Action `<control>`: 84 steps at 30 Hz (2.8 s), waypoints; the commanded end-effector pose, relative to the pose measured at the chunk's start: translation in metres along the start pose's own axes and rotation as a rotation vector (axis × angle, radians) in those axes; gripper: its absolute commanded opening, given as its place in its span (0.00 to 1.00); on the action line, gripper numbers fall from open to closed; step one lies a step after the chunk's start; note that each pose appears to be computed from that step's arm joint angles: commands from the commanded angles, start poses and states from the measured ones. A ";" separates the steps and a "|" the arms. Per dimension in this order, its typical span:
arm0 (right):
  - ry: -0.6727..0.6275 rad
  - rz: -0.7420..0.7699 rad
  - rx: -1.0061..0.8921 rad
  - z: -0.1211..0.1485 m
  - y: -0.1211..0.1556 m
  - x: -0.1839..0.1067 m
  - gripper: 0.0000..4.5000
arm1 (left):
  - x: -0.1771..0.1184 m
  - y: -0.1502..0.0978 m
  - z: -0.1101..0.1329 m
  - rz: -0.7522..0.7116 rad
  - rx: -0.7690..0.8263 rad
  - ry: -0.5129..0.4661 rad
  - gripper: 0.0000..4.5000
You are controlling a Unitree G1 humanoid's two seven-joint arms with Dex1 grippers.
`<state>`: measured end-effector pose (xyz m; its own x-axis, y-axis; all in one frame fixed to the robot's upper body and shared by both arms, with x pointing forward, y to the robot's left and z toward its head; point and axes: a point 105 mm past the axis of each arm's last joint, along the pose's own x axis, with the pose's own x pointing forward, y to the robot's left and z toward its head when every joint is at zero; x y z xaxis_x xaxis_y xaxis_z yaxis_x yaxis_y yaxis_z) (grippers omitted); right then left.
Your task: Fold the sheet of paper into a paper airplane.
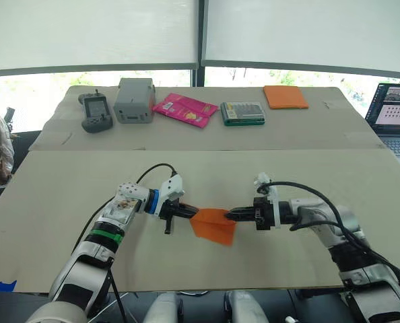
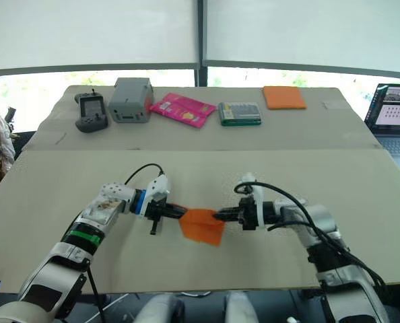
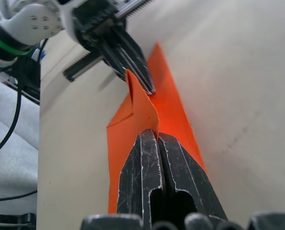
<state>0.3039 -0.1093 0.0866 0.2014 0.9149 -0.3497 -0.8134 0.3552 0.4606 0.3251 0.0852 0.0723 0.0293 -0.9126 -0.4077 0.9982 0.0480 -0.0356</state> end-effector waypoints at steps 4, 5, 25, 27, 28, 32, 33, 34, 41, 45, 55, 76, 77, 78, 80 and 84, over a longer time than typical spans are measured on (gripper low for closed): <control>0.080 -0.036 0.049 -0.010 -0.007 -0.004 0.01 | -0.002 0.010 -0.014 0.080 -0.010 0.045 0.00; 0.083 -0.040 0.058 -0.011 -0.008 -0.004 0.01 | -0.003 0.011 -0.013 0.085 -0.005 0.042 0.00; 0.123 -0.045 0.054 -0.017 -0.013 -0.004 0.01 | -0.018 -0.020 0.054 -0.033 0.139 -0.240 0.00; 0.122 -0.048 0.056 -0.018 -0.013 -0.004 0.01 | -0.012 -0.017 0.041 -0.017 0.181 -0.166 0.00; 0.121 -0.049 0.056 -0.017 -0.014 -0.004 0.01 | -0.010 -0.017 0.037 -0.015 0.194 -0.145 0.00; 0.116 -0.060 0.033 -0.016 -0.014 -0.005 0.01 | 0.002 -0.010 0.030 0.005 0.198 -0.130 0.00; 0.115 -0.060 0.032 -0.016 -0.014 -0.005 0.01 | 0.006 -0.009 0.027 0.001 0.202 -0.114 0.00; 0.114 -0.062 0.032 -0.016 -0.014 -0.006 0.01 | 0.009 -0.009 0.025 -0.006 0.208 -0.101 0.00; 0.107 -0.081 0.017 -0.015 -0.016 -0.013 0.01 | 0.020 -0.002 0.018 0.001 0.208 -0.055 0.00; 0.064 -0.078 -0.006 -0.008 -0.013 -0.017 0.01 | 0.020 -0.002 0.011 -0.007 0.192 -0.037 0.00; -0.090 -0.168 -0.348 0.040 0.000 -0.042 0.59 | 0.021 -0.007 0.006 -0.029 0.144 -0.051 0.00; -0.020 -0.344 -0.474 -0.046 0.014 0.025 0.02 | 0.021 -0.009 0.004 -0.091 0.102 -0.045 0.00; -0.021 -0.352 -0.464 -0.049 0.013 0.023 0.02 | 0.021 -0.009 0.003 -0.090 0.101 -0.045 0.00; -0.022 -0.366 -0.457 -0.051 0.012 0.020 0.02 | 0.021 -0.008 0.003 -0.089 0.101 -0.044 0.00; -0.010 -0.413 -0.444 -0.061 0.006 0.005 0.02 | 0.021 -0.007 0.004 -0.087 0.101 -0.045 0.00; -0.027 -0.505 -0.435 -0.073 -0.002 -0.022 0.02 | 0.021 -0.004 0.005 -0.080 0.103 -0.049 0.00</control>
<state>0.2662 -0.1162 0.0588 0.5879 0.7412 -0.3240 -0.8058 0.5721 -0.1533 0.3199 0.0619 0.0688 -0.0543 -0.9346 -0.3516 0.9972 -0.0692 0.0298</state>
